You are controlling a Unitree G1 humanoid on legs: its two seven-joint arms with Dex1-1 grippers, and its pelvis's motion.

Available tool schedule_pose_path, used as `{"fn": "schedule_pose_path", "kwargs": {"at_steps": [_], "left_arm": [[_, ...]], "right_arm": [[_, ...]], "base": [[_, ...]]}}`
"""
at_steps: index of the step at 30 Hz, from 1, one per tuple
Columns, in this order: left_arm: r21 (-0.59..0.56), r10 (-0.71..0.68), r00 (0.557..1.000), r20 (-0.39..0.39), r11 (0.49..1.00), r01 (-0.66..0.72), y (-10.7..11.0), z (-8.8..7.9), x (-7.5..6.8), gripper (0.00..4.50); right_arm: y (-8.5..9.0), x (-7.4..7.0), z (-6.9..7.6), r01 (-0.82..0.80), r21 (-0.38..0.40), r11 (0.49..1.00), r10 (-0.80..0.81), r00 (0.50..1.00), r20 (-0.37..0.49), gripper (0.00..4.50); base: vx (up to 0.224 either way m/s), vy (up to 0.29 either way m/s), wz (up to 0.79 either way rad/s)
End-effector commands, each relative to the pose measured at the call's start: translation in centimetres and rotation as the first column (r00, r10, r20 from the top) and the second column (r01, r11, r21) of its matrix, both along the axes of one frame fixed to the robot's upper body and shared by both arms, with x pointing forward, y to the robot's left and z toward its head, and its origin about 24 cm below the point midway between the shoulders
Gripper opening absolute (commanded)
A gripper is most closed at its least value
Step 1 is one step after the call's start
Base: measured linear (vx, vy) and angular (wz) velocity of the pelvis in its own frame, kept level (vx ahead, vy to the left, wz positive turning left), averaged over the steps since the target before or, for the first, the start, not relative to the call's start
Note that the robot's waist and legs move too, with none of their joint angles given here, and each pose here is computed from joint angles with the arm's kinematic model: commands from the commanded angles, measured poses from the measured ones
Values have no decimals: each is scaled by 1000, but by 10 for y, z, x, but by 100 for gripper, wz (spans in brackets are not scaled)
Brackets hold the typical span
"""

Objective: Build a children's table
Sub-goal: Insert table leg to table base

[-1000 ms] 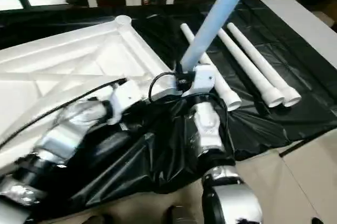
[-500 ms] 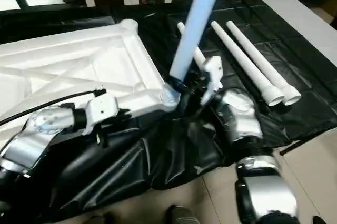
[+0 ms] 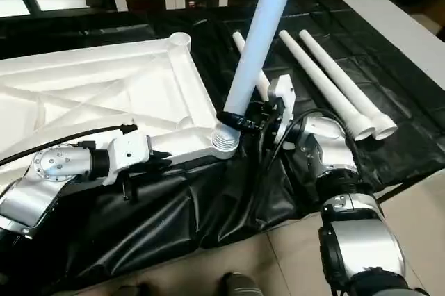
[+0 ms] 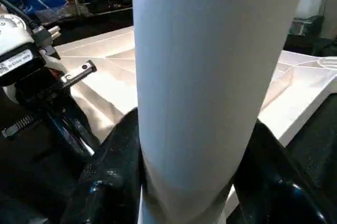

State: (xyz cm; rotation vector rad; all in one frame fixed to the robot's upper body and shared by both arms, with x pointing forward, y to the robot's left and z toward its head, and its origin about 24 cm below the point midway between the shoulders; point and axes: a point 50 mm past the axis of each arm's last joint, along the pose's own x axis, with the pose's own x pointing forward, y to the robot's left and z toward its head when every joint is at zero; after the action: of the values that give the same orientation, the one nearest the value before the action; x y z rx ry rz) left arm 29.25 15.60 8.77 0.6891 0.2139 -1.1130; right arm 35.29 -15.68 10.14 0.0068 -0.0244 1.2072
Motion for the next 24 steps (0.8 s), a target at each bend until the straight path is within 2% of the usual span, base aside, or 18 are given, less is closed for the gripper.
{"fn": "schedule_pose_path", "kwargs": {"at_steps": [1,2,4,6,14,24], "left_arm": [[6,-6,999,-51,1000,6,4,-11,-6,0],[9,-15,998,-61,1000,15,3,-12,-7,0],[9,-17,998,-65,1000,18,3,-12,-7,0],[14,-24,997,-71,1000,25,3,-13,-8,0],[15,-31,997,-76,999,32,2,-14,-9,0],[13,-30,996,-79,999,31,-1,-17,-11,0]], "right_arm": [[-12,-16,-50,34,-177,984,-67,981,-184,184],[-10,-19,-58,5,-216,976,-53,974,-218,184],[-10,-20,-60,-5,-227,974,-49,972,-231,184],[-6,-22,-66,-37,-273,961,-36,965,-259,184],[5,-18,-65,-60,-286,956,-20,963,-267,184],[18,-31,-81,-177,-346,921,78,957,-280,184]], "base": [[0,0,0],[0,0,0],[0,0,0],[0,0,0],[0,0,0],[0,0,0]]}}
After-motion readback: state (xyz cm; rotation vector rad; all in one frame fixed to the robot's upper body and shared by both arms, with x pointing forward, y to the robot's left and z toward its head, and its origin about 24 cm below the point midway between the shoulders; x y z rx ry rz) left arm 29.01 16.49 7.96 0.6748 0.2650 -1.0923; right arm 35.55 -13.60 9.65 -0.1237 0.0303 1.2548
